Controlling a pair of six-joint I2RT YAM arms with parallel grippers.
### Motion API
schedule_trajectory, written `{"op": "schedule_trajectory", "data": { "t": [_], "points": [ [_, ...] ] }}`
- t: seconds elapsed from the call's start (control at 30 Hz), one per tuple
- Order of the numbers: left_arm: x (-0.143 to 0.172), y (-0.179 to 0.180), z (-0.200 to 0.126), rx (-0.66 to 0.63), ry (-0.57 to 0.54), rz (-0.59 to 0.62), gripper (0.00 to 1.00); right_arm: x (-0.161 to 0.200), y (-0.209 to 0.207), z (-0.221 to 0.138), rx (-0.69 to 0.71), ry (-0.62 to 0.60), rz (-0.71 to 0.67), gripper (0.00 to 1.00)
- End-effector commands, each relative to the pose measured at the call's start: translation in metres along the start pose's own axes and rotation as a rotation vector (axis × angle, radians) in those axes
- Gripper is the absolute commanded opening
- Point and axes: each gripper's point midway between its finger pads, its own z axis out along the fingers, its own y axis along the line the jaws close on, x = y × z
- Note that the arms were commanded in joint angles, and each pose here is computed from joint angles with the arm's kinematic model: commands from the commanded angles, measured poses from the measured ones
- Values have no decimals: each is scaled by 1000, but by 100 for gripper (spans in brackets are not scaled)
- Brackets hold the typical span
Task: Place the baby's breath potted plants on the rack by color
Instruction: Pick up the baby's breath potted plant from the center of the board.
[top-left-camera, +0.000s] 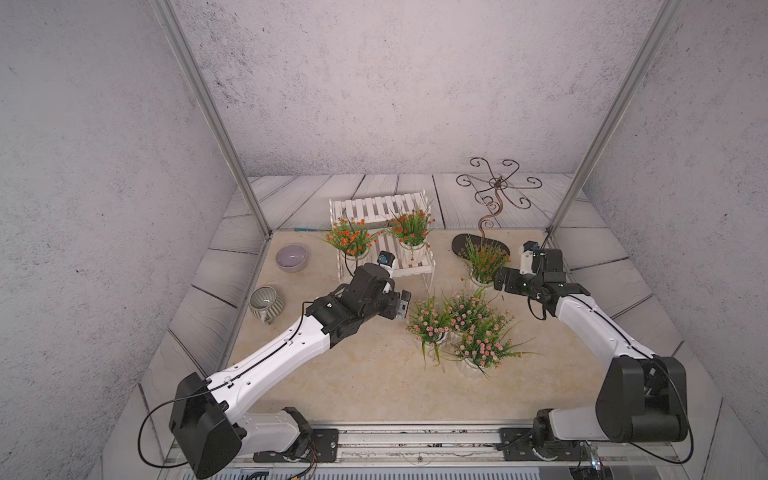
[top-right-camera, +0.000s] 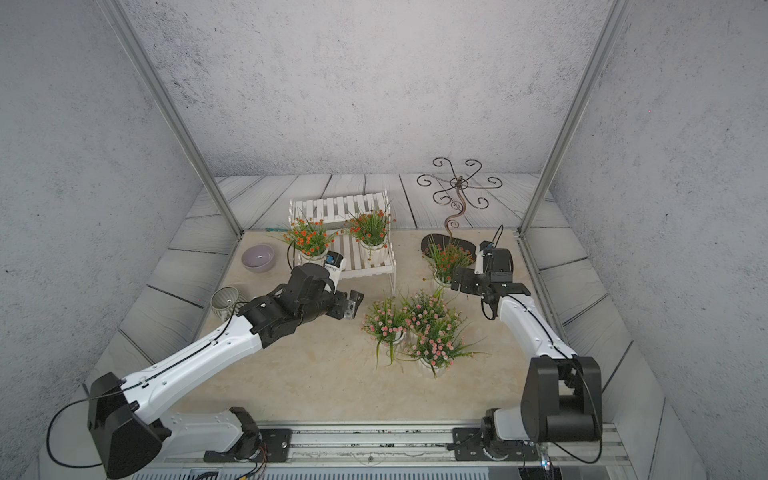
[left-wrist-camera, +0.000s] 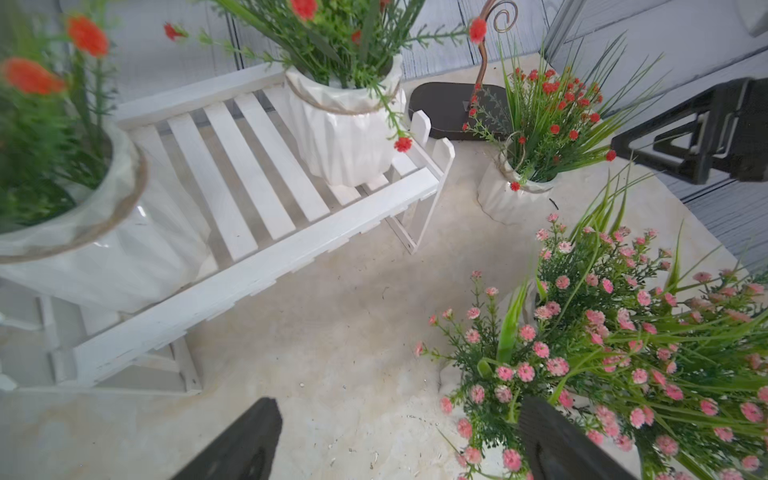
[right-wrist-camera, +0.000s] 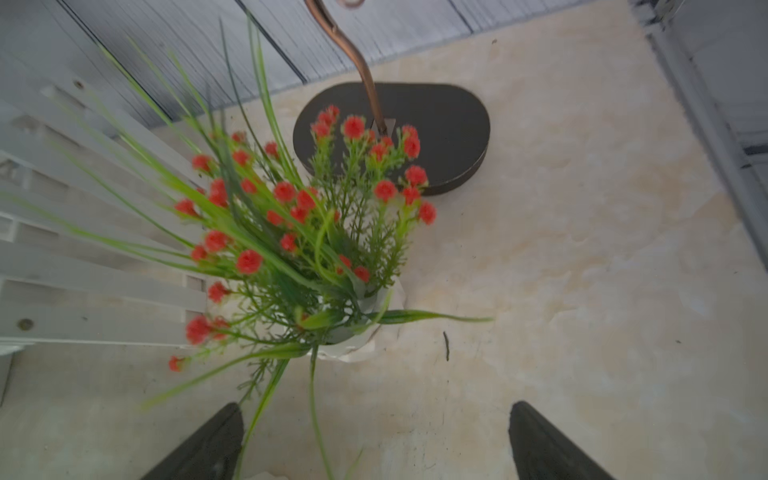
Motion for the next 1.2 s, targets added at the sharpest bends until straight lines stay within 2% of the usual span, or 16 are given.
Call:
{"op": "schedule_trajectory", "data": {
  "t": [0.0,0.27,0.37,0.47,0.7,0.93,1.17],
  "points": [
    [-14,-7,0,23,-35,12,94,-1,10,15,-64,-13,-43,99],
    [-10,-12,11,45,-23,10,95,8,27,58,-110,67,-127,99],
    [-11,-12,11,44,-24,12,95,13,34,75,-68,111,-212,99],
    [-12,-12,12,39,-22,18,95,11,36,86,-52,131,-231,99],
    [-16,-11,13,34,-22,24,95,4,32,104,12,207,-252,99],
    [-20,-14,12,41,-30,16,95,17,51,120,-2,272,-315,99],
    [-20,-12,7,37,-36,14,95,21,54,132,10,340,-317,99]
  ]
}}
